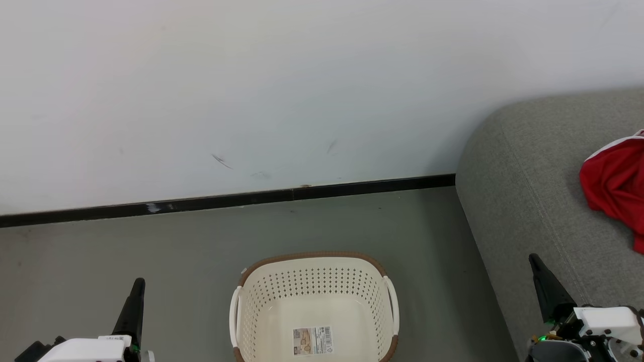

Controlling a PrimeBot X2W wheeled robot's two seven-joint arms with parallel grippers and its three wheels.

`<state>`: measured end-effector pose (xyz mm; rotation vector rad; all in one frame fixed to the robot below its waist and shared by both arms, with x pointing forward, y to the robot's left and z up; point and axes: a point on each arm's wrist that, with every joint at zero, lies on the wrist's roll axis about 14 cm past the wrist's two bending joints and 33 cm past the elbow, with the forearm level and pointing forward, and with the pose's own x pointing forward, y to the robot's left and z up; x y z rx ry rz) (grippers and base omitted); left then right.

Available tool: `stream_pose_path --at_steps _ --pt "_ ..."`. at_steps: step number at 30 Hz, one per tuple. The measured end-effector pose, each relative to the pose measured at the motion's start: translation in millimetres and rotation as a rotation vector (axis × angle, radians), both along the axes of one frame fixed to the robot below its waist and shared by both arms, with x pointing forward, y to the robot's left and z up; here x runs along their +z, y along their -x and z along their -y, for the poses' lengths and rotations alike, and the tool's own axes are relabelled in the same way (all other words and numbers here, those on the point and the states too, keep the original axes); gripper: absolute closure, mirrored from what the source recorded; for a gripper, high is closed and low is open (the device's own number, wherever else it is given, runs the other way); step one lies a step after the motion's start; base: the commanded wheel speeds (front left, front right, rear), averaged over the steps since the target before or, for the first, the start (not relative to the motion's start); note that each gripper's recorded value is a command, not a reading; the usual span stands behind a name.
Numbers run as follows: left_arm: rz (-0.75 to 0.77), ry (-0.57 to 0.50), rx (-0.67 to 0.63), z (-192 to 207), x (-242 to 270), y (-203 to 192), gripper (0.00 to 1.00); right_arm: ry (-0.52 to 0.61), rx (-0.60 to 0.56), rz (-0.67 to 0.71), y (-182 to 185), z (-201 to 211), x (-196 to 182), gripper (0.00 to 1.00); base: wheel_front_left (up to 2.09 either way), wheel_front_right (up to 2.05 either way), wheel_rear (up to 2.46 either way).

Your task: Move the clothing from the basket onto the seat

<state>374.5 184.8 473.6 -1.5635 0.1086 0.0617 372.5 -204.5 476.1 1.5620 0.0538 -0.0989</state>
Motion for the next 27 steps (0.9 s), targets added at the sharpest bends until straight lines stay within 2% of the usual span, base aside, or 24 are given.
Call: stream_pose_path --at_steps 27 --pt "0.009 0.018 0.005 -0.8 2.7 -1.5 1.0 -0.012 -0.001 0.007 -1.0 0.6 1.9 1.0 0.0 0.0 0.0"
